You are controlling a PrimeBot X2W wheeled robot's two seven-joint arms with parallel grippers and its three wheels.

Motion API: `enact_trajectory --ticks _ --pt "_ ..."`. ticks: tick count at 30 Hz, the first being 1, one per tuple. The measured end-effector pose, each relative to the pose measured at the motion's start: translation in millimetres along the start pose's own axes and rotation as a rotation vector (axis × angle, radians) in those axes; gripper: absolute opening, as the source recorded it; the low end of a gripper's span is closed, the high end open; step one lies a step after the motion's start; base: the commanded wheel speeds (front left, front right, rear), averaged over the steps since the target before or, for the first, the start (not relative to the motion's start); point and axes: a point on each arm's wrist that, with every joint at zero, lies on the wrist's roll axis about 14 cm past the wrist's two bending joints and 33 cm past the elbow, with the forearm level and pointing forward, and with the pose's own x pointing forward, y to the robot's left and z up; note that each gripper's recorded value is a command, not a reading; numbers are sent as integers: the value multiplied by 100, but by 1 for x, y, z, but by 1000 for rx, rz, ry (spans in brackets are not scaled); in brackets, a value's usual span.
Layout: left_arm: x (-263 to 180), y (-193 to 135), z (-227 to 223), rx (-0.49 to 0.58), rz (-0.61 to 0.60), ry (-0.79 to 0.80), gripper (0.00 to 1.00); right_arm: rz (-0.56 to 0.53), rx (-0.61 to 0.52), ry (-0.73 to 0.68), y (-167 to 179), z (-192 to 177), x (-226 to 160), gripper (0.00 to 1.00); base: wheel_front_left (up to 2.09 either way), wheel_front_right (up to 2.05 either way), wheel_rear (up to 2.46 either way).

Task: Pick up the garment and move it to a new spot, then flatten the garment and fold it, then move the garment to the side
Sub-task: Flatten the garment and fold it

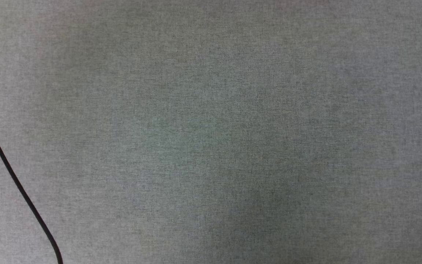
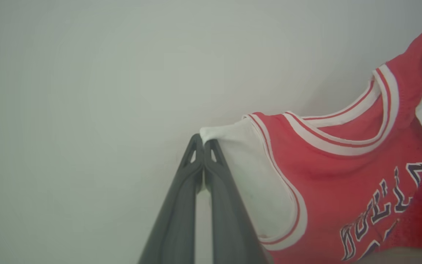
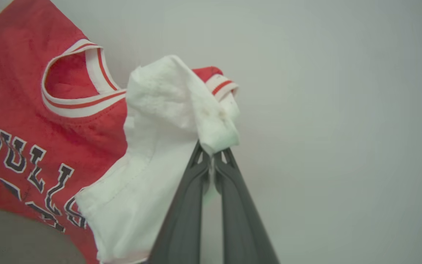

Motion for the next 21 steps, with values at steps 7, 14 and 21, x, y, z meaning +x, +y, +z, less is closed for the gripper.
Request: enact_trajectory --ticks 7,14,21 --pt "-32 -29 -75 -92 -42 94 0 120 67 99 55 -66 -22 0 0 0 0" --pt "-103 -66 -143 -173 -75 252 0 252 126 190 108 -115 -79 0 0 0 0" --pt "-190 -103 -178 -264 -94 388 0 342 203 271 143 -142 -154 0 0 0 0"
